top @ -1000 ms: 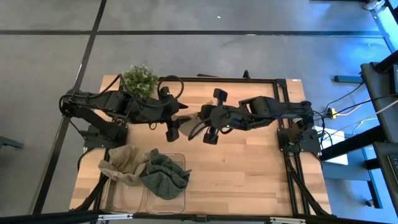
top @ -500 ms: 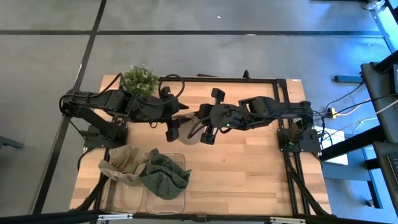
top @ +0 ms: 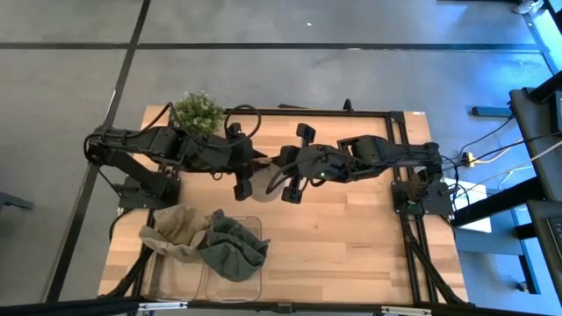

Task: Pick & Place hat
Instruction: Put the brown cap into the left transparent bin

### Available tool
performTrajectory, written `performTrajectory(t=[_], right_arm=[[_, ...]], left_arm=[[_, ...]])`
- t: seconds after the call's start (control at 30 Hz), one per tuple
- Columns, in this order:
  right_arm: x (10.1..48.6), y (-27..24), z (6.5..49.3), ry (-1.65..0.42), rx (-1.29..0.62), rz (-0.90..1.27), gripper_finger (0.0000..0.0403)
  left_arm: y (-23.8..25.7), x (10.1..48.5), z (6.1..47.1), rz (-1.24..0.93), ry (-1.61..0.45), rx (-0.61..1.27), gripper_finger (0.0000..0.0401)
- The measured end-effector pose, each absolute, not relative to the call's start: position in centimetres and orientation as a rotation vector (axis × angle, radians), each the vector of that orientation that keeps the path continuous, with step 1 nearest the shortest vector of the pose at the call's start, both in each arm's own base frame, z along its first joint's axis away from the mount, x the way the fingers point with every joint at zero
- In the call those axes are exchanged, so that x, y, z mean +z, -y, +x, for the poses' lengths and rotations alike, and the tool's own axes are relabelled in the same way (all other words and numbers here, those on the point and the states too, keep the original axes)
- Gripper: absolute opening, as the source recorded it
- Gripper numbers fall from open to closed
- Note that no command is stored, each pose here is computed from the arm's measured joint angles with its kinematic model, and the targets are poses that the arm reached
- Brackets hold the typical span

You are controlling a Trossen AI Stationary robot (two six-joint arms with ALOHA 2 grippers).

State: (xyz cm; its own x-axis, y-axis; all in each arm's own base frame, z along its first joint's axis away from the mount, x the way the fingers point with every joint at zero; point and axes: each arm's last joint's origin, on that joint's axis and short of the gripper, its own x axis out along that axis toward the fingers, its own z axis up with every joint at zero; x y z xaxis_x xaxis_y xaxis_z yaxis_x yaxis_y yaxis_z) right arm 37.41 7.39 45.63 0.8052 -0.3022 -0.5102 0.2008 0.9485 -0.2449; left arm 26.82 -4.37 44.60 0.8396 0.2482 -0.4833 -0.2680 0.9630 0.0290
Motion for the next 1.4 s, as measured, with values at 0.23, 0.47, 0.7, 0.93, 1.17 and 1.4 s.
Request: performTrajectory(t=[0.23, 0.47, 0.7, 0.93, 1.17, 1.4], right_arm=[[45.6, -7.4, 37.4, -0.576, -0.267, -0.182, 0.0006], [45.6, -7.4, 37.3, -0.586, -0.249, -0.238, 0.0062], [46.4, -6.8, 35.4, -0.624, -0.338, -0.218, 0.0155], [47.3, -5.8, 31.8, -0.703, -0.432, -0.163, 0.0191], [46.5, -5.2, 30.7, -0.805, -0.533, -0.18, 0.0193], [45.4, -4.6, 30.8, -0.862, -0.592, -0.141, 0.0194]], left_arm=[[4.4, 44.6, 26.8, -0.011, -0.515, 0.237, 0.0028], [4.3, 44.9, 26.2, 0.007, -0.508, 0.229, 0.0024], [3.9, 46.6, 22.7, -0.084, -0.483, 0.138, 0.002], [5.3, 48.0, 17.9, -0.159, -0.507, -0.312, 0.002], [6.6, 50.5, 13.8, -0.267, -0.329, -0.386, 0.0019], [8.0, 52.3, 11.5, -0.364, -0.255, -0.45, 0.0019]])
